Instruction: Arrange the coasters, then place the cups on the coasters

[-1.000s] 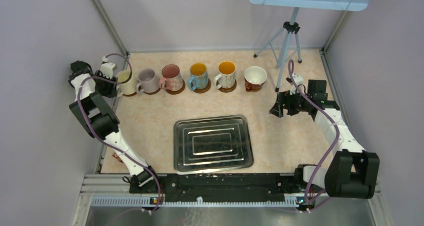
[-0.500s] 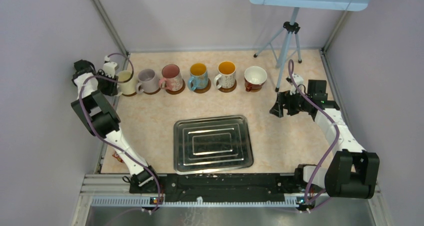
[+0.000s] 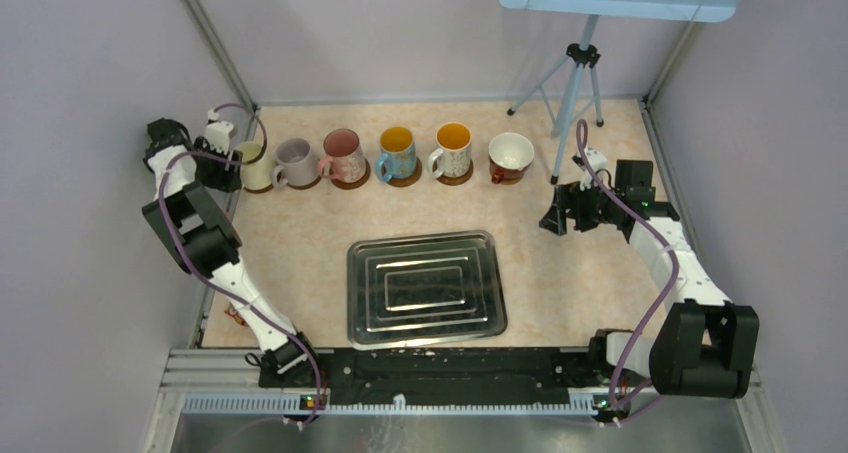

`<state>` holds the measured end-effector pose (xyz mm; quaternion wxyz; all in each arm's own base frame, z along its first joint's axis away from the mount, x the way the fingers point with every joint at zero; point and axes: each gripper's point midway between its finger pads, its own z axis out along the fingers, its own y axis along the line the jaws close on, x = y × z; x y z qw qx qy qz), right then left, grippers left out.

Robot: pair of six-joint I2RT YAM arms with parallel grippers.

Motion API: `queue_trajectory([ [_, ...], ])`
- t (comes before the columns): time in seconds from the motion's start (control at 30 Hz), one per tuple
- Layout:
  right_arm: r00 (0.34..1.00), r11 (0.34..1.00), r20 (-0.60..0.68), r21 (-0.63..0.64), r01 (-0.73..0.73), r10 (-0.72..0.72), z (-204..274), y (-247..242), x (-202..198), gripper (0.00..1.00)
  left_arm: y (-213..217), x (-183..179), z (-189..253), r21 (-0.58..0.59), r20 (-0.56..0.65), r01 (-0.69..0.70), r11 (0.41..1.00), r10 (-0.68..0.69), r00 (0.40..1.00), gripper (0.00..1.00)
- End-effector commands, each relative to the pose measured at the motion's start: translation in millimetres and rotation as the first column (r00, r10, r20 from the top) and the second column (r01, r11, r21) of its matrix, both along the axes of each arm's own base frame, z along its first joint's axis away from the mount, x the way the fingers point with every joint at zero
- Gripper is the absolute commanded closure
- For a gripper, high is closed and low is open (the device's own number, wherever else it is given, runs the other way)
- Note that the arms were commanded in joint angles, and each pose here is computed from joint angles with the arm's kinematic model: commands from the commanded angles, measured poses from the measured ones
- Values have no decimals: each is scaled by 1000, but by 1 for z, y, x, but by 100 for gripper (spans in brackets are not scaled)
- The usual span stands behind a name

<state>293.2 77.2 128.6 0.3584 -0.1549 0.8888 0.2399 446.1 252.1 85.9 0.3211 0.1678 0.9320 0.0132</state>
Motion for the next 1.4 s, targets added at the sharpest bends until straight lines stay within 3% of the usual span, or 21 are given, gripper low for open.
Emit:
queue_trajectory([
  [0.0, 998, 1000, 56, -4, -5, 5, 17, -2, 11, 15, -10, 2, 64, 34, 127, 19, 999, -23, 992, 25],
  [0.17, 997, 1000, 74, -9, -8, 9, 27, -3, 16, 15, -24, -3, 91, 29, 157, 23, 999, -27, 987, 3],
  [0.4, 994, 1000, 111, -13, -11, 12, 49, -4, 29, 15, -70, -4, 137, 8, 207, 69, 998, -69, 976, 1],
  [0.57, 990, 1000, 138, -4, -19, 20, 66, -2, 37, 15, -131, -13, 162, -52, 226, 185, 981, -169, 959, 1],
  [0.77, 992, 999, 120, 6, -45, 44, 61, 5, 32, 15, -240, -64, 146, -126, 202, 475, 871, -446, 872, 1],
  [0.9, 994, 999, 102, 8, -46, 45, 50, 6, 26, 15, -300, -115, 109, -152, 150, 605, 781, -587, 796, 2],
  [1.03, 995, 999, 93, 7, -47, 46, 44, 6, 20, 15, -335, -158, 64, -169, 49, 671, 722, -674, 738, 10],
  [1.2, 995, 999, 85, 4, -44, 43, 37, 6, 17, 15, -355, -206, 14, -240, -61, 704, 669, -734, 677, 32],
  [1.37, 997, 999, 70, 20, -40, 39, 29, 7, 16, 15, -360, -217, -19, -218, -109, 696, 684, -726, 679, 44],
])
